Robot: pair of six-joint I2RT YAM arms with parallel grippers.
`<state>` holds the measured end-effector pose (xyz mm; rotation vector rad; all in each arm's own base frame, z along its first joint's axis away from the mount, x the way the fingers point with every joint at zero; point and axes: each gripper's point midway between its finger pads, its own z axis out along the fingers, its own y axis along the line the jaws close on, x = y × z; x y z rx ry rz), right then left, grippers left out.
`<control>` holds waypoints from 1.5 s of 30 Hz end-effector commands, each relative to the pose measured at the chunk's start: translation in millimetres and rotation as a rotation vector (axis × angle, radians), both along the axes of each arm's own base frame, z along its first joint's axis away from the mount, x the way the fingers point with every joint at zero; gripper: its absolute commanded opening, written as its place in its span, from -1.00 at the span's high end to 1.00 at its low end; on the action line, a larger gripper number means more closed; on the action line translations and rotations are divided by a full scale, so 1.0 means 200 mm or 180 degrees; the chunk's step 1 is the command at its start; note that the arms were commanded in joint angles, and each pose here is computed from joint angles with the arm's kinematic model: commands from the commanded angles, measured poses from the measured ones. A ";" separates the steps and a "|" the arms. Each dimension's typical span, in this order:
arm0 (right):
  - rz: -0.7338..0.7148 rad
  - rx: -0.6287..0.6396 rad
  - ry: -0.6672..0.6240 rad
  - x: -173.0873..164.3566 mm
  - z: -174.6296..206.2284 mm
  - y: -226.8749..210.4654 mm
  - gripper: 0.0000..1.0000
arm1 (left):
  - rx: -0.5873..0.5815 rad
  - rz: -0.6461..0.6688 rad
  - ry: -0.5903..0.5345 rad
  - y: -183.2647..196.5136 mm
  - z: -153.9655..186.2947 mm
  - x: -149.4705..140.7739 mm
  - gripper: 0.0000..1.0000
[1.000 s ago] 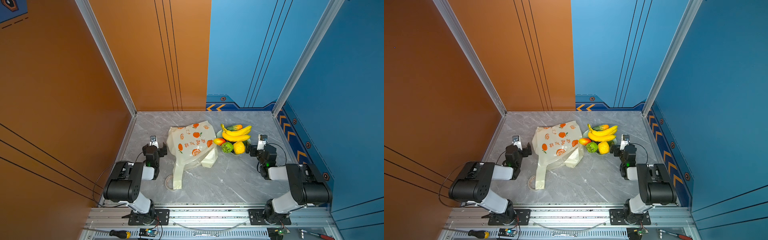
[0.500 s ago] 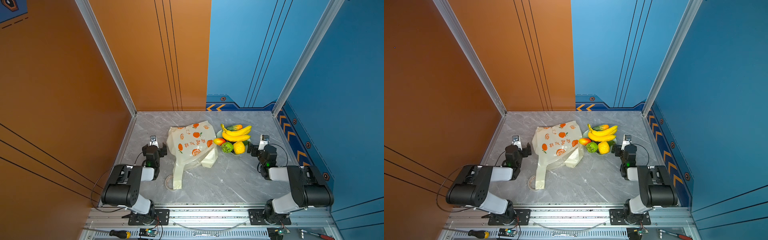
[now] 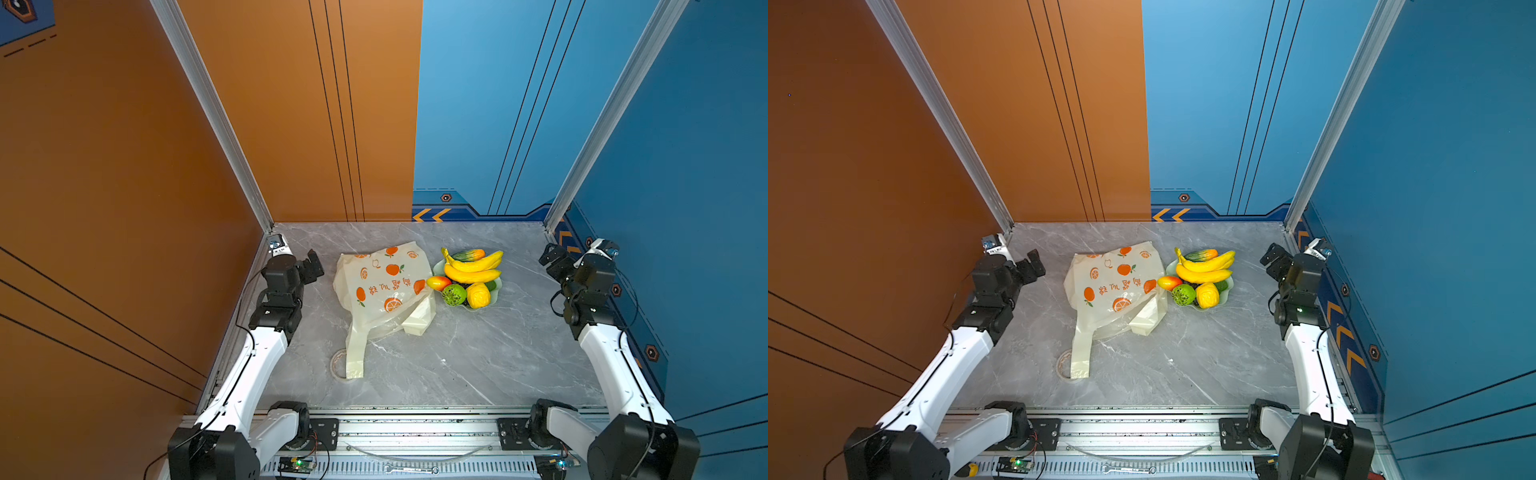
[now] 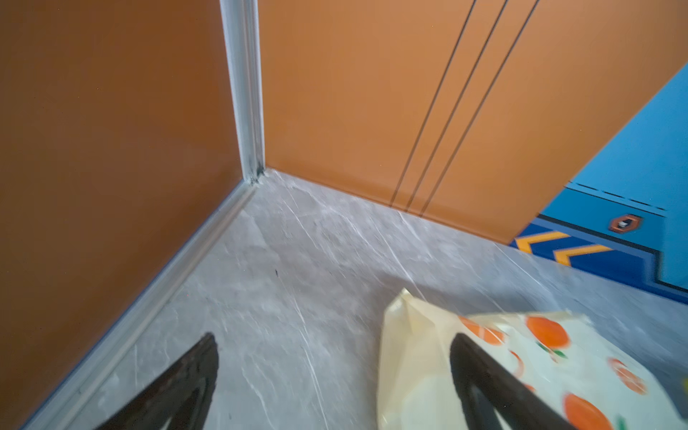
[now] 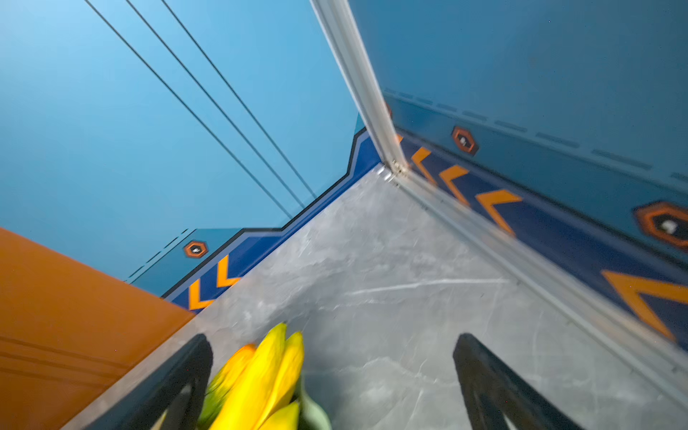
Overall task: Place the fruits into the plastic bag
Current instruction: Open the plastic bag at the top-center of the table.
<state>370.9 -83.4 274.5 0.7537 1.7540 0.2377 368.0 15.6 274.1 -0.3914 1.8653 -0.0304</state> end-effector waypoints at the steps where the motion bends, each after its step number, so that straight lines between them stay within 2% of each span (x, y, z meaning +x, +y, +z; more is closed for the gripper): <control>1: 0.0345 0.0684 0.0444 -0.06 -0.05 0.19 -1.00 | -0.0365 -0.0281 0.0516 -0.14 -0.07 -0.13 -0.95; 5: 0.0743 0.0570 0.0640 -0.13 0.11 0.38 -1.00 | -0.0558 -0.0553 0.0587 -0.25 0.06 -0.20 -0.95; 9: 0.1148 0.0360 0.1057 -0.21 0.16 0.56 -1.00 | -0.0602 -0.0806 0.0931 -0.35 0.05 -0.27 -0.95; 15: 0.1573 0.0074 0.1734 -0.33 0.10 0.78 -1.00 | -0.0730 -0.1163 0.1196 -0.49 0.06 -0.38 -0.95; 22: 0.1787 -0.0200 0.2167 -0.38 0.00 0.92 -1.00 | -0.0984 -0.1284 0.1460 -0.58 0.01 -0.44 -0.95; 27: 0.1838 -0.0360 0.2450 -0.40 -0.08 1.00 -1.00 | -0.0963 -0.1422 0.1587 -0.67 -0.03 -0.45 -0.95; 29: 0.1924 -0.0419 0.2470 -0.40 -0.09 1.07 -1.00 | -0.0898 -0.1464 0.1685 -0.70 -0.07 -0.47 -0.95; 32: 0.2060 -0.0575 0.2501 -0.39 -0.12 1.18 -1.00 | -0.0543 -0.1514 0.1889 -0.74 -0.14 -0.53 -0.95; 35: 0.2182 -0.0579 0.2555 -0.39 -0.17 1.28 -1.00 | 0.0035 -0.1613 0.2079 -0.77 -0.20 -0.61 -0.96; 37: 0.2319 -0.0534 0.2496 -0.39 -0.18 1.36 -1.00 | 0.0473 -0.1706 0.2154 -0.81 -0.23 -0.67 -0.96; 39: 0.2426 -0.0495 0.2368 -0.39 -0.17 1.46 -1.00 | 0.0758 -0.1671 0.2164 -0.80 -0.23 -0.70 -0.96; 42: 0.2593 -0.0256 0.2325 -0.41 -0.21 1.62 -0.99 | 0.0719 -0.1485 0.2145 -0.75 -0.22 -0.73 -0.96; 45: 0.2703 -0.0401 0.2425 -0.48 -0.28 1.76 -0.96 | 0.0490 -0.1324 0.2175 -0.71 -0.25 -0.76 -1.00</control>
